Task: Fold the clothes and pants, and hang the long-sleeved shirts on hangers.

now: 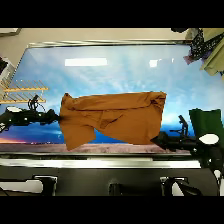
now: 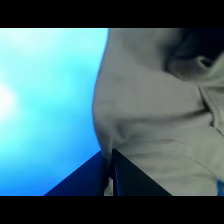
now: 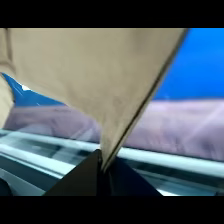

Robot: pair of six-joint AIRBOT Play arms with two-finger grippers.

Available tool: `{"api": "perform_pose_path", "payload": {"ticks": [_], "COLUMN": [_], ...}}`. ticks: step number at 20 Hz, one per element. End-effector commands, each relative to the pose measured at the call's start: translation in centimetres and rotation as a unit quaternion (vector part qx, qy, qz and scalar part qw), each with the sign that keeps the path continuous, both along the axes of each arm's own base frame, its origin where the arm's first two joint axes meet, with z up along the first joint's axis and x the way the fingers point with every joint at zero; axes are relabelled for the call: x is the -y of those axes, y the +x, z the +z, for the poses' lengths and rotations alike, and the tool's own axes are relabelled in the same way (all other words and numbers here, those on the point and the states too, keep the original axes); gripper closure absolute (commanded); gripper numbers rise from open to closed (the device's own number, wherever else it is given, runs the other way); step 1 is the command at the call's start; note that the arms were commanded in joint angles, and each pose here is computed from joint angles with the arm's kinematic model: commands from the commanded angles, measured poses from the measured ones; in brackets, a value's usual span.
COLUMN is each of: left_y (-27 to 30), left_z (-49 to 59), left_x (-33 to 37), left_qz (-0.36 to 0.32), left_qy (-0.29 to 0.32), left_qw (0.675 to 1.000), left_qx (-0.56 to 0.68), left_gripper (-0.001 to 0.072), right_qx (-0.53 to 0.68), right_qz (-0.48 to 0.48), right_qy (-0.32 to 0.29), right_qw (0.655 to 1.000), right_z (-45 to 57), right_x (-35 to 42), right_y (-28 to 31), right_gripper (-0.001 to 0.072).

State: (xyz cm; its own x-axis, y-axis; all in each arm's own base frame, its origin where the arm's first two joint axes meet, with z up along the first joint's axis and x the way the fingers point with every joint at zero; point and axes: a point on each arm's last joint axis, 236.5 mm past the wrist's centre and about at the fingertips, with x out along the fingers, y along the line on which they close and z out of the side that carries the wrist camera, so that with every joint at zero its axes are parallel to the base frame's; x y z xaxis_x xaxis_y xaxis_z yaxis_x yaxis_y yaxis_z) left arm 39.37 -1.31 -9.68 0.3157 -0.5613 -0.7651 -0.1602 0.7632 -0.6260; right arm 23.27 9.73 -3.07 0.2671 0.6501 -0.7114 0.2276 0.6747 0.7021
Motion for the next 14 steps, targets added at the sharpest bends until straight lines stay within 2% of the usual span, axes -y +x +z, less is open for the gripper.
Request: {"api": "perform_pose_path", "payload": {"ticks": [1,4,8,11,14], "left_y": [2.7,6.0,7.5,5.1,-0.6], "left_z": [5.3,13.8,28.7,41.4,51.7], "left_x": [0.5,-0.7,-1.3,-0.3,1.1], "left_qz": [0.000,0.021,0.049,0.060,0.075], "left_qy": [-0.019,0.007,0.035,0.053,0.079], "left_qw": [0.998,0.990,0.958,0.914,0.865], "left_qx": [0.052,0.142,0.282,0.398,0.490], "left_gripper": [0.0695,0.0696,0.0696,0.0695,0.0696], "right_qx": [0.082,0.170,0.261,0.363,0.441], "right_qz": [-0.014,-0.043,-0.047,-0.044,-0.002], "right_qy": [-0.027,-0.064,-0.083,-0.103,-0.124], "right_qw": [0.996,0.982,0.961,0.925,0.889], "right_z": [4.0,9.3,18.3,29.0,38.6], "right_x": [1.3,3.7,5.3,5.4,3.2], "right_y": [3.9,9.2,14.5,15.6,11.6], "right_gripper": [0.0683,0.0683,0.0683,0.0684,0.0684]}}
